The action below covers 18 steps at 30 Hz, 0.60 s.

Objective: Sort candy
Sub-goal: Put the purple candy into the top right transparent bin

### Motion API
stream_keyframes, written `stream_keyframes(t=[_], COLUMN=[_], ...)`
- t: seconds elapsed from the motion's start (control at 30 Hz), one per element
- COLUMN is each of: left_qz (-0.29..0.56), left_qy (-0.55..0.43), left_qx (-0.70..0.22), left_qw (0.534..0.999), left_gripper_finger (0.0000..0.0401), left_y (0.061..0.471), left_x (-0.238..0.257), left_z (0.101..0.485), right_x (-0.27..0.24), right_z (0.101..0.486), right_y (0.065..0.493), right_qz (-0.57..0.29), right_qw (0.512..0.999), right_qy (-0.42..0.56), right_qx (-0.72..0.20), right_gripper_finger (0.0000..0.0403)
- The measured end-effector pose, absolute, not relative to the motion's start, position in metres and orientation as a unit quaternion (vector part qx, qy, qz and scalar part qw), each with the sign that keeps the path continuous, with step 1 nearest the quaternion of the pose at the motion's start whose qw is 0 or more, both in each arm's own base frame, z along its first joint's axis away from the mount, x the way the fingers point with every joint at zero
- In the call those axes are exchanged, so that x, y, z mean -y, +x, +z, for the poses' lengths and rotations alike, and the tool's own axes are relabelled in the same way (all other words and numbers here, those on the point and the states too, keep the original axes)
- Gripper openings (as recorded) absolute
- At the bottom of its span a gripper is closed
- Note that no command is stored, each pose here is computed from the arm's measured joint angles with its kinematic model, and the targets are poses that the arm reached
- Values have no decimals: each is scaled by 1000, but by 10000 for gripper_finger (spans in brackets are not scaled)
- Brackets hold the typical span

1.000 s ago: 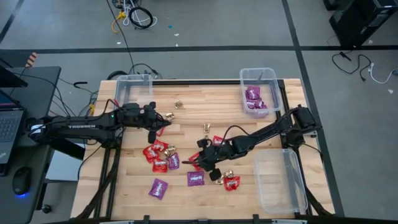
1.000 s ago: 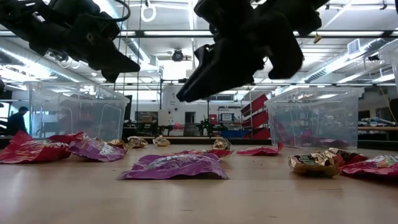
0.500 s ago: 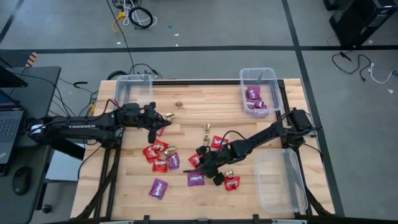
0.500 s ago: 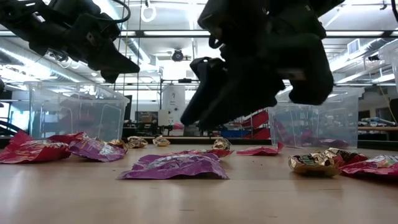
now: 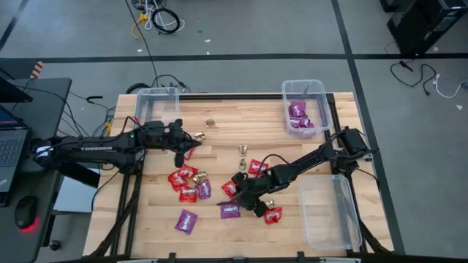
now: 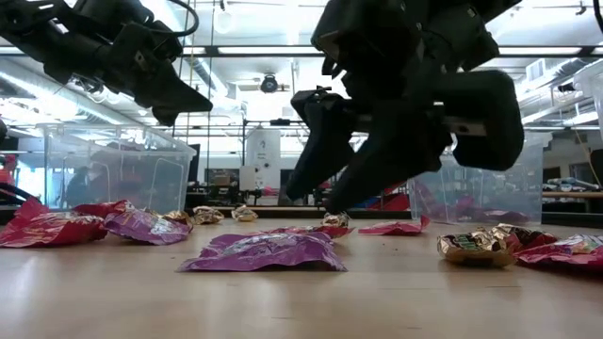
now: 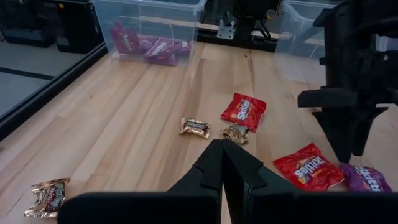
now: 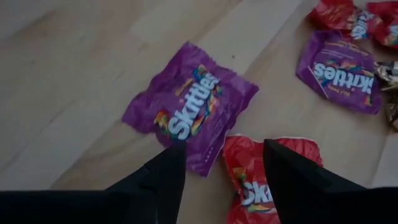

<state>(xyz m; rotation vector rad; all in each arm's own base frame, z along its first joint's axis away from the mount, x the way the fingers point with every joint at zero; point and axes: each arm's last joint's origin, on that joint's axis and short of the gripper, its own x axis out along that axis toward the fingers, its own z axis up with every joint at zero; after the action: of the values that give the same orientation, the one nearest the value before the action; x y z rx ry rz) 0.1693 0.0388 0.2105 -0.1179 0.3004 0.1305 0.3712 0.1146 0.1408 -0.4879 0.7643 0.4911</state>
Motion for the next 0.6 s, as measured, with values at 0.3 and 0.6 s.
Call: stream_keyframes(t=[0.3, 0.6], left_qz=[67, 67], left_qy=[-58, -58], left_qx=[-150, -149], left_qw=[985, 985], left_gripper_finger=[9, 9], left_y=[169, 169], left_x=[-39, -39], left_z=[211, 211], right_x=[-117, -118], right_z=[141, 129], right_y=[370, 374], right_qz=[286, 306], right_qw=[847, 842], right_qy=[-294, -294], right_qx=[-339, -333], right_gripper_finger=[198, 180])
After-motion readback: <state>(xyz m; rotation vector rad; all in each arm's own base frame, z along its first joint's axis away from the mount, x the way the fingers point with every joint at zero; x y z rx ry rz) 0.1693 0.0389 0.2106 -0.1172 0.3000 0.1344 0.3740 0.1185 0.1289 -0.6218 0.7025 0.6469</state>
